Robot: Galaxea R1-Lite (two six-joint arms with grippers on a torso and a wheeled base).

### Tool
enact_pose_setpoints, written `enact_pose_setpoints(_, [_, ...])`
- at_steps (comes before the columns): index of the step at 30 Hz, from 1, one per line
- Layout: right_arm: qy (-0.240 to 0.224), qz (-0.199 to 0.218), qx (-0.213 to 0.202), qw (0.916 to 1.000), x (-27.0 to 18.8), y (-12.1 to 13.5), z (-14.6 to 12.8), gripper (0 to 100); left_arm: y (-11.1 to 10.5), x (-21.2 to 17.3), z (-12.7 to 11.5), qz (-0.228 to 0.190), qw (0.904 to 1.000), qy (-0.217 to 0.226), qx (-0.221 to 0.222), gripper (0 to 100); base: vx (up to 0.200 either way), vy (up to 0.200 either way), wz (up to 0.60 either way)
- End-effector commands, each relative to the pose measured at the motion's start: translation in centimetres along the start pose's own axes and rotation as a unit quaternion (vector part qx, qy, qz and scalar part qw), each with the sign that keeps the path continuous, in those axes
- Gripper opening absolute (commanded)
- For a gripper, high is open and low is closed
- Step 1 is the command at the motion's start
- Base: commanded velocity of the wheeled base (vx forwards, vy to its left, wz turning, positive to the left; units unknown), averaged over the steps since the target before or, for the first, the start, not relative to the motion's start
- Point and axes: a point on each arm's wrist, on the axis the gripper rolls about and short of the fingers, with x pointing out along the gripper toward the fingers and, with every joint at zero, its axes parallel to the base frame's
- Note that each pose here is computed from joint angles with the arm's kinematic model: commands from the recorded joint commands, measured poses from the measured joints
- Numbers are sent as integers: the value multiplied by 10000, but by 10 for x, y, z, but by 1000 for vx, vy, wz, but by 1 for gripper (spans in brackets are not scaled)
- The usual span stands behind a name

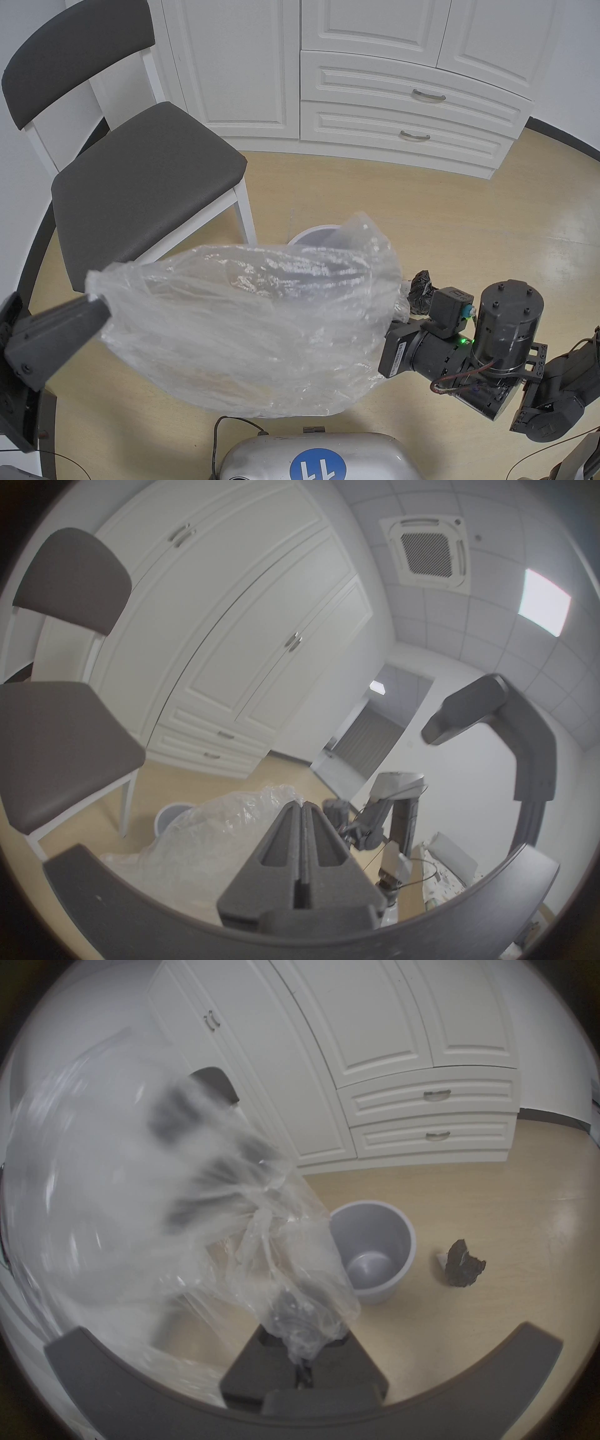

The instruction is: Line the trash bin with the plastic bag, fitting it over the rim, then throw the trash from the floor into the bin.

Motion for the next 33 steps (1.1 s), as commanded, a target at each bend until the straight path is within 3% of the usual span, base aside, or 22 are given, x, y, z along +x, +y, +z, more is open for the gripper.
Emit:
enact_pose_setpoints(1, [-328, -125, 103, 9993, -2, -2, 17, 0, 8, 9, 4, 414, 9985, 365, -45, 0, 0, 0, 0])
enact_pose_setpoints(8, [-275, -243, 87, 9993, -6, -5, 25, 0, 11, 9, 10, 895, 9890, 1152, -245, 0, 0, 0, 0])
enact_pose_setpoints(19, [-163, -642, -154, 9977, -6, -10, 22, 0, 30, 11, 15, 1697, 9765, 1321, -147, 0, 0, 0, 0])
enact_pose_setpoints(23, [-177, -812, -321, 9960, -6, -13, 22, 0, 43, 11, 8, 2083, 9634, 1687, 92, 0, 0, 0, 0])
enact_pose_setpoints(33, [-194, -1389, -759, 9872, -7, -21, 21, 0, 60, 10, -5, 2445, 9410, 2310, 371, 0, 0, 0, 0])
